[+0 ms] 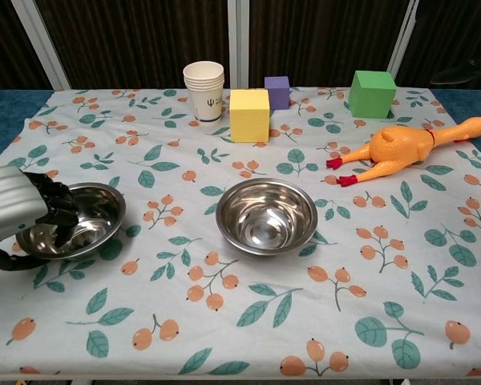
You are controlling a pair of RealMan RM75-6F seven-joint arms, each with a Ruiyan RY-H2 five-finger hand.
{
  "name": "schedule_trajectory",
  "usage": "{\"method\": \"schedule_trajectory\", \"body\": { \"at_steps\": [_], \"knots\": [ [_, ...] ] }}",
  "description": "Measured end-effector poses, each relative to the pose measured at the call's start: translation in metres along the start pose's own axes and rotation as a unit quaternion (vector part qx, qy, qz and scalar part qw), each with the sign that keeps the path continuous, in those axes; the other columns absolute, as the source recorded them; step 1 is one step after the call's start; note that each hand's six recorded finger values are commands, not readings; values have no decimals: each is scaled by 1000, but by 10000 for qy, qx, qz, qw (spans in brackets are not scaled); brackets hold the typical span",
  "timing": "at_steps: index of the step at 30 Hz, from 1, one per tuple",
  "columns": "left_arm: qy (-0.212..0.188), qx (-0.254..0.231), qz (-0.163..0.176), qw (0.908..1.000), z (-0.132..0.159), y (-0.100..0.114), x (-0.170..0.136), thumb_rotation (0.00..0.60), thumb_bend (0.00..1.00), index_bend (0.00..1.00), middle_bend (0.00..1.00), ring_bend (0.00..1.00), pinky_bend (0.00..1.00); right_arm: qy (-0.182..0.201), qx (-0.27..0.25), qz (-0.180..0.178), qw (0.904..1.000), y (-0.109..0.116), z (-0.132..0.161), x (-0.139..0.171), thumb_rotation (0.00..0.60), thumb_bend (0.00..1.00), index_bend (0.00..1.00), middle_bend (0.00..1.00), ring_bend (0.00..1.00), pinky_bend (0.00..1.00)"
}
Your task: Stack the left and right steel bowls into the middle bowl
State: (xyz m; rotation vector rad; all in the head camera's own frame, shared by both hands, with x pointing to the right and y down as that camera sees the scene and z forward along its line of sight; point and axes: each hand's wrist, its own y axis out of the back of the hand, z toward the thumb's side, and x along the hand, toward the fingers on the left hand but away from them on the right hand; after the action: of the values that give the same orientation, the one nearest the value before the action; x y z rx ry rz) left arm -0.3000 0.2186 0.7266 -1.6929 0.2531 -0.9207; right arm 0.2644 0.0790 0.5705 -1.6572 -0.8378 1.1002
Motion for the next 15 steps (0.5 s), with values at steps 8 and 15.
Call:
{"method": "schedule_trajectory", "body": {
  "at_steps": [8,15],
  "knots": [
    [-84,151,228,9996,0,1,3,600,297,684,674,465,493,-84,38,-72,9999,5,-6,4,600,16,161,356,179,125],
    [-201,138,398,9989,6,5,7,600,305,698,707,487,494,-148,24,-64,9999,6,-10,6,600,16,161,356,178,121]
  ]
}}
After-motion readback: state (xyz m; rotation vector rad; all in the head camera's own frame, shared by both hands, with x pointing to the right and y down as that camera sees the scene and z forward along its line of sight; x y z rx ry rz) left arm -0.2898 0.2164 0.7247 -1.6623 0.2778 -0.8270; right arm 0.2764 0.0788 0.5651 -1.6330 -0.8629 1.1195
